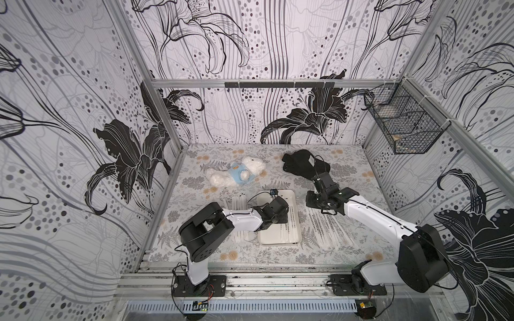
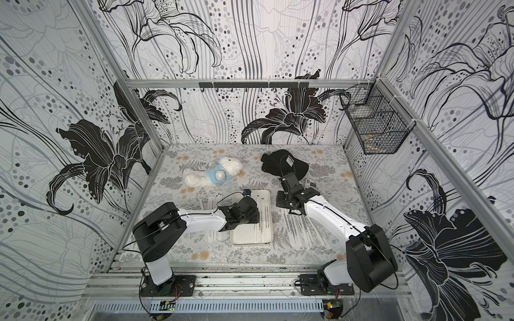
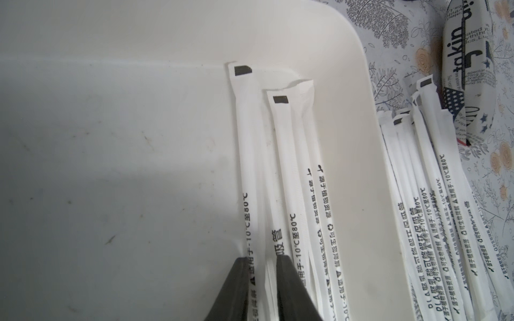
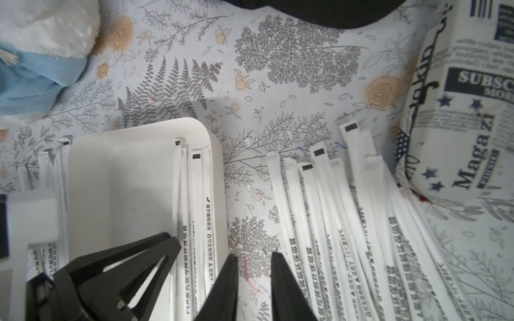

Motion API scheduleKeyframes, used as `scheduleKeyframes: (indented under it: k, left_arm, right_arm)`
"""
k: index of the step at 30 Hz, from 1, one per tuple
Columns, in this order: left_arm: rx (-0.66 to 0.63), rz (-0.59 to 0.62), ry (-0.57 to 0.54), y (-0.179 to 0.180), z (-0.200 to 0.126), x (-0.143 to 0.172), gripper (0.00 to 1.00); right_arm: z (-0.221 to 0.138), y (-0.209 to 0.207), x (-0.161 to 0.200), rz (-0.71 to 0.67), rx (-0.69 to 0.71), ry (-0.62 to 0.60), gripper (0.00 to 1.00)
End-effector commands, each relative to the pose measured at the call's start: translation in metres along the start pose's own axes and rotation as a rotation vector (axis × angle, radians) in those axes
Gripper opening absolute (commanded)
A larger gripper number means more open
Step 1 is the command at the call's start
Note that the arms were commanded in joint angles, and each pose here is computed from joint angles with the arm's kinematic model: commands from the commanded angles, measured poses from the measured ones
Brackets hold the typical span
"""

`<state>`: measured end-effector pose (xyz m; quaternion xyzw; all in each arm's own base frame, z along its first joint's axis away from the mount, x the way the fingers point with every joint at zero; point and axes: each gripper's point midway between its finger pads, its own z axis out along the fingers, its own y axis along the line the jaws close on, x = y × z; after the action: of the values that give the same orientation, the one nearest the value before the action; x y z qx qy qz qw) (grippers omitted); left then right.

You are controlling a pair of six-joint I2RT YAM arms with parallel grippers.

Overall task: Put the straws into the storage box
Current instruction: Place the straw in the storage box.

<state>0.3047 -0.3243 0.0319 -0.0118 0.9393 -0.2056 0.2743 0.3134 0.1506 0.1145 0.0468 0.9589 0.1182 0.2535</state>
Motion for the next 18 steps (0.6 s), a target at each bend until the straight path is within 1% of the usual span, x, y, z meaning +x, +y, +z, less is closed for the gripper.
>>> scheduleKeyframes:
  k: [1, 6, 9, 12, 14, 18]
  left_arm:
    - [0.029, 0.002, -0.05, -0.014, -0.015, -0.02, 0.26]
    - [0.032, 0.003, -0.073, -0.017, -0.03, -0.03, 0.32]
    - [0.044, 0.001, -0.09, -0.019, -0.04, -0.038, 0.37]
    - [0.052, 0.001, -0.115, -0.021, -0.053, -0.049, 0.4]
    - [0.054, 0.002, -0.138, -0.021, -0.063, -0.056, 0.42]
    - [0.037, -0.016, -0.192, -0.005, -0.083, -0.071, 0.45]
  right_arm:
    - [-0.004, -0.028, 0.025, -0.02, 0.037, 0.096, 0.28]
    - [-0.007, -0.052, 0.051, -0.065, 0.125, 0.19, 0.31]
    - [-0.002, -0.063, 0.06, -0.093, 0.178, 0.225, 0.33]
    - [0.006, -0.045, 0.061, -0.138, 0.127, 0.249, 0.32]
    - [0.011, -0.03, 0.064, -0.185, 0.126, 0.261, 0.32]
    - [0.027, -0.018, 0.072, -0.208, 0.118, 0.287, 0.31]
